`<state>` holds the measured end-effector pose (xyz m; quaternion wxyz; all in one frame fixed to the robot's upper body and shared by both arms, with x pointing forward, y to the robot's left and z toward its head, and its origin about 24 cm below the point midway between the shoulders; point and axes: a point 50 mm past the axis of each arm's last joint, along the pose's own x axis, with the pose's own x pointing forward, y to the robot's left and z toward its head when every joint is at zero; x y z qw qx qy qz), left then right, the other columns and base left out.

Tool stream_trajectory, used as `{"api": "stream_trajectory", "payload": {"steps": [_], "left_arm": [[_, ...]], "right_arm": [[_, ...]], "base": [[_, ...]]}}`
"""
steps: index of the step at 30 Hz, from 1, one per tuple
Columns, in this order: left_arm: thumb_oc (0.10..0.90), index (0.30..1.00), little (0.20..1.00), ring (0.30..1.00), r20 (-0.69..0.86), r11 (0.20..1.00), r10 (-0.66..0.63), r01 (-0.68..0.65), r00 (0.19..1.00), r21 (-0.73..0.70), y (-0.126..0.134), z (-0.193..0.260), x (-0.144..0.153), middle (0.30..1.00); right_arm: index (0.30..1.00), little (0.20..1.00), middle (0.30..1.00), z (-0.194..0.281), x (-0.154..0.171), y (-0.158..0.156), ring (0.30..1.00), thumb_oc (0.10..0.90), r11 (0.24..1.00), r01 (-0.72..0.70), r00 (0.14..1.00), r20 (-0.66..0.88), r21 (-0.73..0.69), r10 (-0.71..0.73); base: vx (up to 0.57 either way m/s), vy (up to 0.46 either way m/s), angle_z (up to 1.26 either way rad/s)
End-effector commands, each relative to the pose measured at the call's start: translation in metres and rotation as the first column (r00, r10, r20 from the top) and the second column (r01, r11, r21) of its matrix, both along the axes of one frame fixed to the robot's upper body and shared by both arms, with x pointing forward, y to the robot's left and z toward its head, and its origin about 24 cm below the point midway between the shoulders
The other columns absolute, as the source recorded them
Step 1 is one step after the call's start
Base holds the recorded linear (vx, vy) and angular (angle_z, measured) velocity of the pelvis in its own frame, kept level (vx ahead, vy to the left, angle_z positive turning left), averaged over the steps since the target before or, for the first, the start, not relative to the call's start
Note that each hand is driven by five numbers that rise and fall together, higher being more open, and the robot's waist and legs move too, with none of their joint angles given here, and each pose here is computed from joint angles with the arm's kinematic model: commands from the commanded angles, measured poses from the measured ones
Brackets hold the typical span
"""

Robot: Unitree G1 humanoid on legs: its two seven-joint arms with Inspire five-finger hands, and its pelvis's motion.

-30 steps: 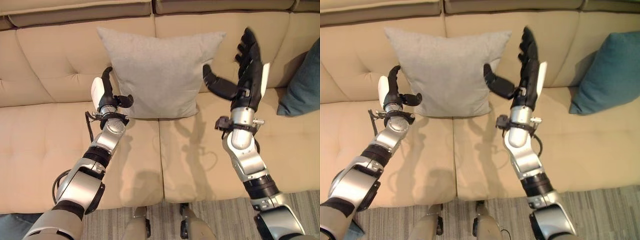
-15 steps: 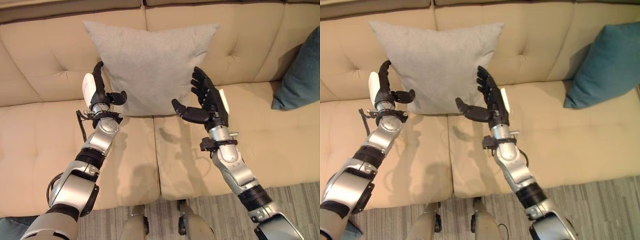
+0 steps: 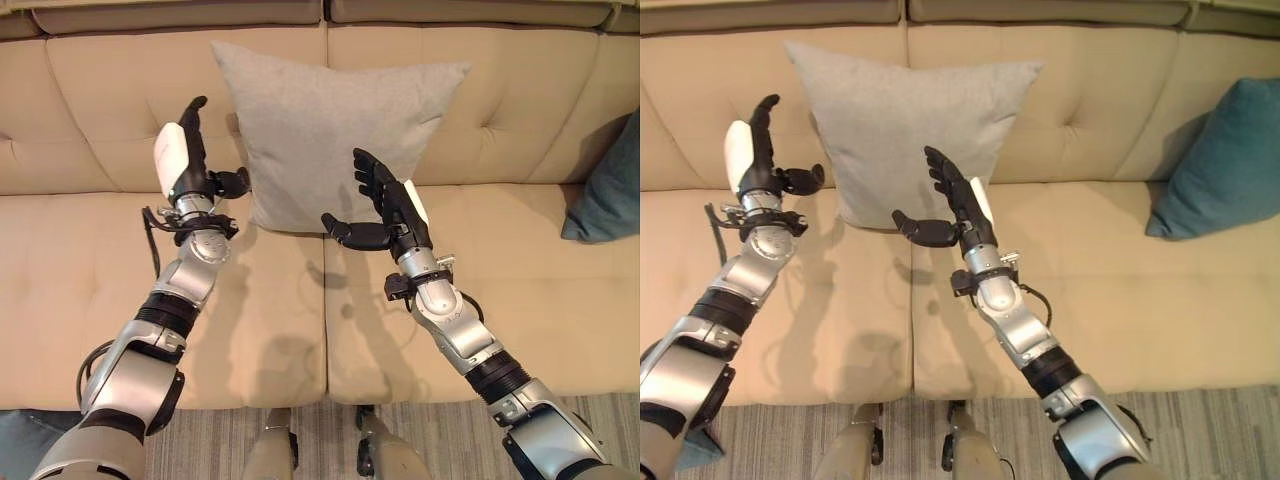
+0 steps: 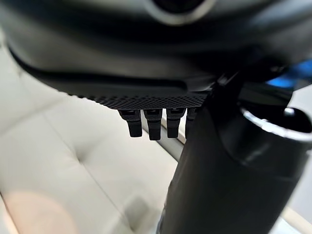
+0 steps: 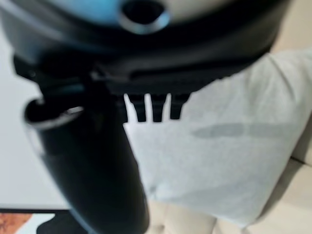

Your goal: Pick up all the scattered cushions and arrange them neatly on the sofa.

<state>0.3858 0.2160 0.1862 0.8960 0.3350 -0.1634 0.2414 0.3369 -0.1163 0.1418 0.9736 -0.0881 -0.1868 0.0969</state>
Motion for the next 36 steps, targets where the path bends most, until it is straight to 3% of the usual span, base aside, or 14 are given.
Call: {"api": "stream_trajectory", "payload": {"steps": [1, 5, 10, 14, 15, 17, 18, 20, 22, 23, 26, 28, 32, 36], "left_arm": [[0.8, 0.9, 0.9, 0.9, 0.174, 0.992, 0.118, -0.123, 0.978, 0.019, 0.026, 0.042, -0.003, 0.9], [0.8, 0.9, 0.9, 0.9, 0.134, 0.963, 0.253, -0.236, 0.958, -0.129, 0.061, 0.015, -0.015, 0.9], [0.8, 0.9, 0.9, 0.9, 0.083, 0.944, 0.282, -0.262, 0.956, -0.2, 0.079, -0.024, -0.038, 0.9], [0.8, 0.9, 0.9, 0.9, -0.064, 0.916, 0.267, -0.274, 0.962, -0.294, 0.094, -0.1, -0.092, 0.9], [0.8, 0.9, 0.9, 0.9, -0.066, 0.916, 0.266, -0.273, 0.962, -0.294, 0.094, -0.101, -0.093, 0.9], [0.8, 0.9, 0.9, 0.9, -0.122, 0.798, 0.328, -0.344, 0.937, -0.496, 0.109, -0.145, -0.142, 0.9], [0.8, 0.9, 0.9, 0.9, -0.123, 0.797, 0.327, -0.343, 0.937, -0.496, 0.109, -0.145, -0.143, 0.9], [0.8, 0.9, 0.9, 0.9, -0.232, 0.745, 0.354, -0.423, 0.906, -0.516, 0.114, -0.177, -0.177, 0.9], [0.8, 0.9, 0.9, 0.9, -0.304, 0.725, 0.352, -0.464, 0.885, -0.509, 0.113, -0.194, -0.191, 0.9], [0.8, 0.9, 0.9, 0.9, -0.525, 0.609, 0.345, -0.612, 0.778, -0.505, 0.108, -0.244, -0.238, 0.9], [0.8, 0.9, 0.9, 0.9, -0.651, 0.563, 0.308, -0.685, 0.694, -0.463, 0.098, -0.272, -0.267, 0.9], [0.8, 0.9, 0.9, 0.9, -0.783, 0.525, 0.233, -0.752, 0.577, -0.398, 0.08, -0.301, -0.298, 0.9], [0.8, 0.9, 0.9, 0.9, -0.826, 0.515, 0.181, -0.767, 0.534, -0.383, 0.066, -0.313, -0.301, 0.9], [0.8, 0.9, 0.9, 0.9, -0.863, 0.57, 0.113, -0.744, 0.492, -0.349, 0.048, -0.323, -0.295, 0.9]], "right_arm": [[0.9, 0.9, 0.9, 0.033, -0.003, -0.007, 0.9, 0.8, 0.993, 0.028, 0.983, 0.176, 0.117, -0.049], [0.9, 0.9, 0.9, 0.033, -0.006, -0.018, 0.9, 0.8, 0.988, 0.068, 0.976, 0.195, 0.14, -0.095], [0.9, 0.9, 0.9, 0.035, -0.019, -0.047, 0.9, 0.8, 0.982, 0.139, 0.958, 0.233, 0.132, -0.167], [0.9, 0.9, 0.9, 0.019, -0.048, -0.115, 0.9, 0.8, 0.926, 0.367, 0.898, 0.223, 0.092, -0.379], [0.9, 0.9, 0.9, 0.018, -0.049, -0.115, 0.9, 0.8, 0.925, 0.368, 0.899, 0.221, 0.091, -0.379], [0.9, 0.9, 0.9, -0.007, -0.068, -0.157, 0.9, 0.8, 0.836, 0.548, 0.825, 0.14, 0.037, -0.547], [0.9, 0.9, 0.9, -0.007, -0.068, -0.157, 0.9, 0.8, 0.835, 0.548, 0.825, 0.139, 0.036, -0.548], [0.9, 0.9, 0.9, -0.029, -0.084, -0.186, 0.9, 0.8, 0.746, 0.666, 0.745, 0.063, -0.012, -0.664], [0.9, 0.9, 0.9, -0.041, -0.093, -0.196, 0.9, 0.8, 0.712, 0.702, 0.712, 0.017, -0.03, -0.702], [0.9, 0.9, 0.9, -0.079, -0.121, -0.217, 0.9, 0.8, 0.619, 0.781, 0.606, -0.137, -0.082, -0.784], [0.9, 0.9, 0.9, -0.098, -0.137, -0.223, 0.9, 0.8, 0.576, 0.81, 0.548, -0.206, -0.115, -0.811], [0.9, 0.9, 0.9, -0.115, -0.148, -0.224, 0.9, 0.8, 0.53, 0.839, 0.486, -0.269, -0.122, -0.832], [0.9, 0.9, 0.9, -0.123, -0.148, -0.221, 0.9, 0.8, 0.494, 0.866, 0.45, -0.313, -0.076, -0.836], [0.9, 0.9, 0.9, -0.128, -0.147, -0.211, 0.9, 0.8, 0.46, 0.888, 0.426, -0.337, -0.023, -0.839]], "base": [[0.01, -0.004, 0.04], [0.02, 0.006, 0.02], [0.03, 0.001, 0.01], [0.07, -0.017, 0.1], [0.08, -0.04, 0.04], [0.05, -0.044, -0.05], [0.05, -0.048, -0.08], [0.03, -0.057, -0.04], [-0.01, -0.083, 0.0], [-0.04, -0.149, 0.02], [-0.04, -0.109, 0.15], [-0.16, -0.167, 0.12], [-0.3, -0.077, 0.22], [-0.51, -0.04, 0.41]]}}
